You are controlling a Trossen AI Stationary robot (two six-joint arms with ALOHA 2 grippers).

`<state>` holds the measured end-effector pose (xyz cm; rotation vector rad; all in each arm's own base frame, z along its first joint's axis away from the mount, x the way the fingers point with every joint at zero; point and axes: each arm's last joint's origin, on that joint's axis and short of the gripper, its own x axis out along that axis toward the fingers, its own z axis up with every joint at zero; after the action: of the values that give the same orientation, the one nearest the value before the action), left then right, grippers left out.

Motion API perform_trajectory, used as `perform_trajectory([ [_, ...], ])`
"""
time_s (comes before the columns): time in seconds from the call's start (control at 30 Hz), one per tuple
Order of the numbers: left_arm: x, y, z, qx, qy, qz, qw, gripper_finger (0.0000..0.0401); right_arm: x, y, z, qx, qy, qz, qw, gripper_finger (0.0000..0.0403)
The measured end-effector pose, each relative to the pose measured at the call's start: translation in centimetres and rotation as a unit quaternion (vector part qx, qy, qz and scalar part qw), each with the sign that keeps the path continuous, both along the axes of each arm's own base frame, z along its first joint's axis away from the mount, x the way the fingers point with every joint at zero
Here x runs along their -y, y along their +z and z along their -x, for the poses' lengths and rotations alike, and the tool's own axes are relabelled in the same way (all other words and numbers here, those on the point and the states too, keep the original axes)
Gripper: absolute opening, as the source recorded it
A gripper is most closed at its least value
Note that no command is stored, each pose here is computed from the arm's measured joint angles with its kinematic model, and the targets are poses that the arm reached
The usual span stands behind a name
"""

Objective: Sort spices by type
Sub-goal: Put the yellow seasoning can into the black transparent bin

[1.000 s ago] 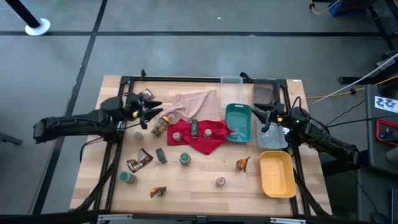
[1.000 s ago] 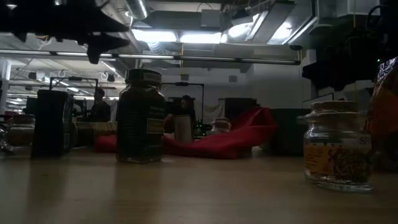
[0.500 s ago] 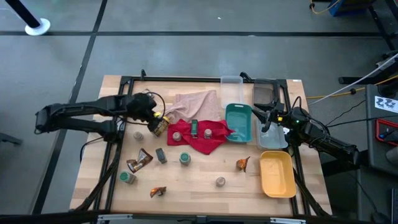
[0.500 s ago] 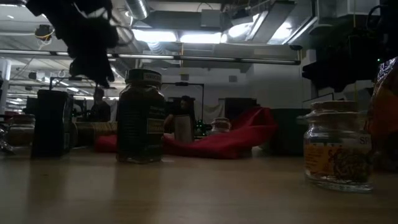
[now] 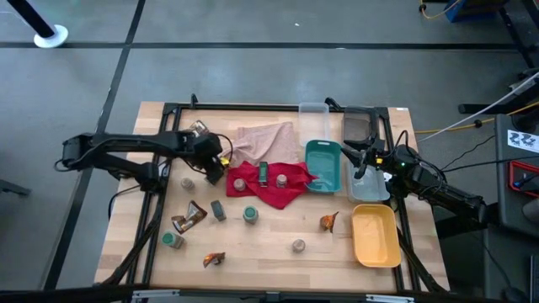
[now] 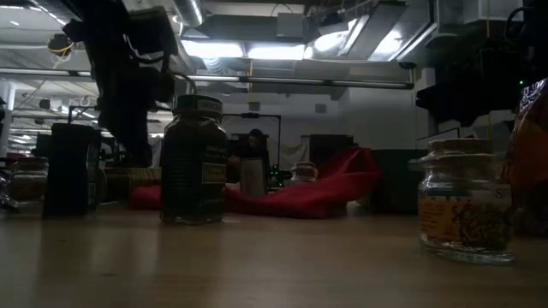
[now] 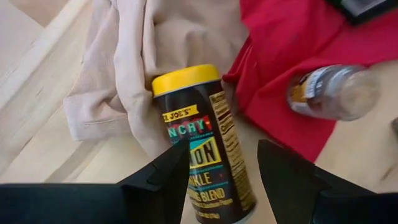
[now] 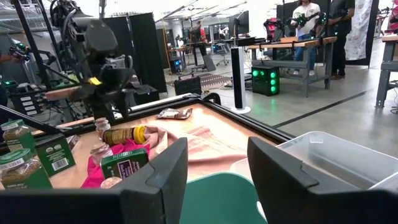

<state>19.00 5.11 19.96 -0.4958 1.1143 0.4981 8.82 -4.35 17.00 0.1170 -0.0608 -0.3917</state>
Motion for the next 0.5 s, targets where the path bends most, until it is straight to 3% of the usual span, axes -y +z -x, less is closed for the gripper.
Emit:
perform_trajectory([
  [0.3,-0.04,-0.53,-0.28,-0.013,0.01,0.007,1.0,0.0176,0.0,0.0,0.0,0.0,0.0,0.0,1.0,0.0168],
  [0.5,-0.14,-0.52,-0.25,-0.011,0.052,0.004,0.999,0.0222,0.0,0.01,0.0,0.0,0.0,0.0,1.0,0.0168],
])
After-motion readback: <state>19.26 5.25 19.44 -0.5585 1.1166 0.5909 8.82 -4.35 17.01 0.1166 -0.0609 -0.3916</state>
